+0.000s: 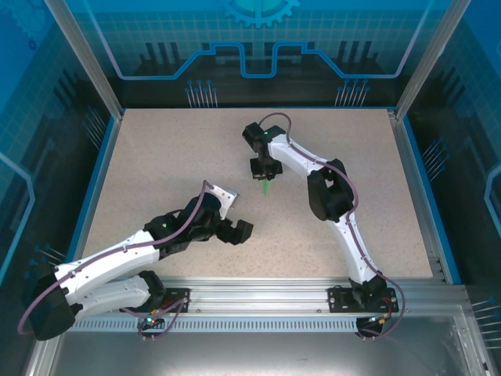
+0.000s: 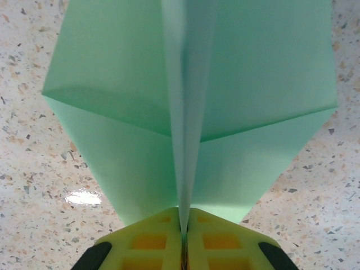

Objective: Fold a paper plane with a square sheet of paper (fold left side to right side)
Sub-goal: Place the paper plane at the center of the table, then reset both arms

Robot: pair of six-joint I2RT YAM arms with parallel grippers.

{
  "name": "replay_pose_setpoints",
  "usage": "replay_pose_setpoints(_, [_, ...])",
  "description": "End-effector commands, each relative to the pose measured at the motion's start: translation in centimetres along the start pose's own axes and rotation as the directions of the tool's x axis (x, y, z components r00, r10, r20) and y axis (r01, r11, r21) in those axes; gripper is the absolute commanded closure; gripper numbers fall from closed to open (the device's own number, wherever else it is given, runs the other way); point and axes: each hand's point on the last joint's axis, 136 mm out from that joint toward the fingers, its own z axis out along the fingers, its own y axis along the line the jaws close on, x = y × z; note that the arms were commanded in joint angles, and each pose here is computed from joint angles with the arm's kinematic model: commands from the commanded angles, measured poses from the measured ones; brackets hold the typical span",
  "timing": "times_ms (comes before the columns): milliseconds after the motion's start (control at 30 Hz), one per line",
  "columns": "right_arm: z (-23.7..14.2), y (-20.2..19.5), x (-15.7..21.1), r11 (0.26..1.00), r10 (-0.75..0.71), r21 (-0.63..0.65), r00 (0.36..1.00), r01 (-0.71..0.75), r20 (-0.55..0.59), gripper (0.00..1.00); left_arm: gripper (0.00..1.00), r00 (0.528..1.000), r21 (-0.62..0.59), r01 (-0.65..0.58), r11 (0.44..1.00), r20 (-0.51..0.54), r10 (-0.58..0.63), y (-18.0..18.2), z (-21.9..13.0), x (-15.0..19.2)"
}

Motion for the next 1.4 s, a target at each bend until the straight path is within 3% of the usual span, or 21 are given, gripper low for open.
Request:
replay_pose_setpoints(0, [0.0, -0.8, 0.3, 0.999, 0.006, 0.032, 1.000, -0.006, -0.020, 0.91, 0.01, 0.999, 0.016, -0.020, 1.000, 0.028, 0.020, -0.6, -0.4, -1.3])
replay_pose_setpoints(233, [-1.1, -0.7, 0.5, 0.999, -0.002, 0.038, 1.000, 0.002, -0.007, 0.83, 0.01, 1.000, -0.009, -0.019, 1.000, 0.024, 0.020, -0.1, -0.5, -1.1])
replay_pose_setpoints(567, [-5.9, -0.5, 1.5, 0.999, -0.032, 0.035, 0.998, 0.030, 0.062, 0.70, 0.01, 0.999, -0.050, 0.008, 0.999, 0.031, -0.007, 0.6, -0.8, -1.3])
replay_pose_setpoints(767, [-10.2, -1.4, 3.1, 0.998, -0.057, 0.011, 0.990, 0.056, 0.131, 0.56, 0.01, 0.993, -0.198, 0.099, 0.975, 0.083, -0.083, 3.4, -1.3, -1.7])
replay_pose_setpoints(900, [-14.4, -3.3, 4.0, 0.997, -0.080, 0.003, 0.967, 0.082, 0.242, 0.45, 0.01, 0.966, -0.248, 0.249, 0.936, 0.129, -0.222, 6.3, -1.4, -1.6])
replay_pose_setpoints(1100, [-18.0, -8.5, 5.9, 0.997, -0.078, 0.016, 0.909, 0.078, 0.408, 0.24, 0.02, 0.885, -0.290, 0.456, 0.842, 0.252, -0.392, 11.9, -3.2, -2.3])
replay_pose_setpoints(1200, [-18.0, -12.2, 6.7, 1.000, -0.025, 0.025, 0.863, 0.015, 0.504, 0.02, 0.01, 0.846, -0.353, 0.517, 0.780, 0.348, -0.403, 15.1, -5.1, -2.7])
replay_pose_setpoints(1367, [-15.7, -18.6, 7.3, 0.995, 0.040, 0.045, 0.789, -0.086, 0.614, 0.01, 0.01, 0.818, -0.538, 0.554, 0.635, 0.495, -0.295, 20.2, -8.3, -2.1])
